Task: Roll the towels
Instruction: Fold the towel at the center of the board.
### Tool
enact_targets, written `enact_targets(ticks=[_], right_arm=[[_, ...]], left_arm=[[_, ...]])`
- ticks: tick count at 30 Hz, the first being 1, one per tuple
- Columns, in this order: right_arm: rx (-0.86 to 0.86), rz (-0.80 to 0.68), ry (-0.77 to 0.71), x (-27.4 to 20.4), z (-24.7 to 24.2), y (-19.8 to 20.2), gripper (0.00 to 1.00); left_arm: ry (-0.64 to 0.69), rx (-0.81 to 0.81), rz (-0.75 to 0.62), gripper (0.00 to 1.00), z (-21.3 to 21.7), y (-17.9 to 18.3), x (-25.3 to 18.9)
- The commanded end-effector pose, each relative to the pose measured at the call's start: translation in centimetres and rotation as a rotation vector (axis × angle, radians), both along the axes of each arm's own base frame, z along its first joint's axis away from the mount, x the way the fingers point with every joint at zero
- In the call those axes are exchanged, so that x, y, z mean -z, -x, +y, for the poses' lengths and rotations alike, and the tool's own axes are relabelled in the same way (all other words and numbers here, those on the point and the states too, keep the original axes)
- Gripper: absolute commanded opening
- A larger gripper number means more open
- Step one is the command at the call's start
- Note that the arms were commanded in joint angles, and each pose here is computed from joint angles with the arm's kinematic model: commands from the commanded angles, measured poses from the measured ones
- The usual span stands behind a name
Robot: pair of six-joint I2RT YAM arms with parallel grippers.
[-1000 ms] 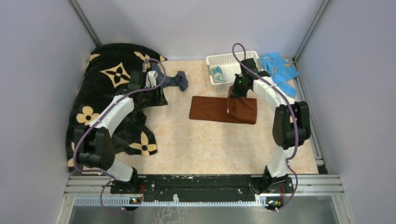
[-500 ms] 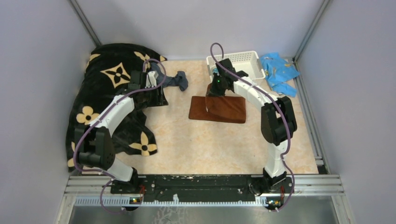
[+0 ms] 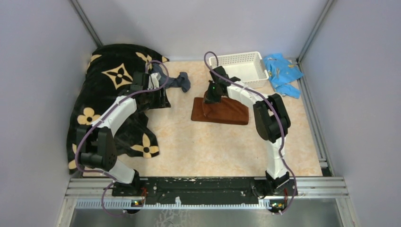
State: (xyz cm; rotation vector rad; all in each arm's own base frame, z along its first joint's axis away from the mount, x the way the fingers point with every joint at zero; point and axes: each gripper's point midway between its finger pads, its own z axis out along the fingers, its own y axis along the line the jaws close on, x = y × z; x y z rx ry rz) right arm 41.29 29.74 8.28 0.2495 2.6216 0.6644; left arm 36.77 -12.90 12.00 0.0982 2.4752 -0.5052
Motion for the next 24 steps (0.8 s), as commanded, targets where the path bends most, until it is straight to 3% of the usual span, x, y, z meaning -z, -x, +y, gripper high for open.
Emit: enact_targets(ticks=[1, 18, 24], right_arm=[[-0.039, -0.063, -0.075, -2.0, 2.9, -1.3, 0.0], [-0.135, -0.041, -0.051, -2.5, 3.1, 0.2, 0.01], [-0.174, 0.003, -0.059, -0.8, 3.9, 1.2, 0.08]], left_arm=[[0.016, 0.011, 0.018, 0.59, -0.3, 0.2, 0.1], [0.021, 0.014, 0.031, 0.58, -0.4, 0.2, 0.4], [0.022, 0.012, 0.039, 0.58, -0.4, 0.2, 0.7]])
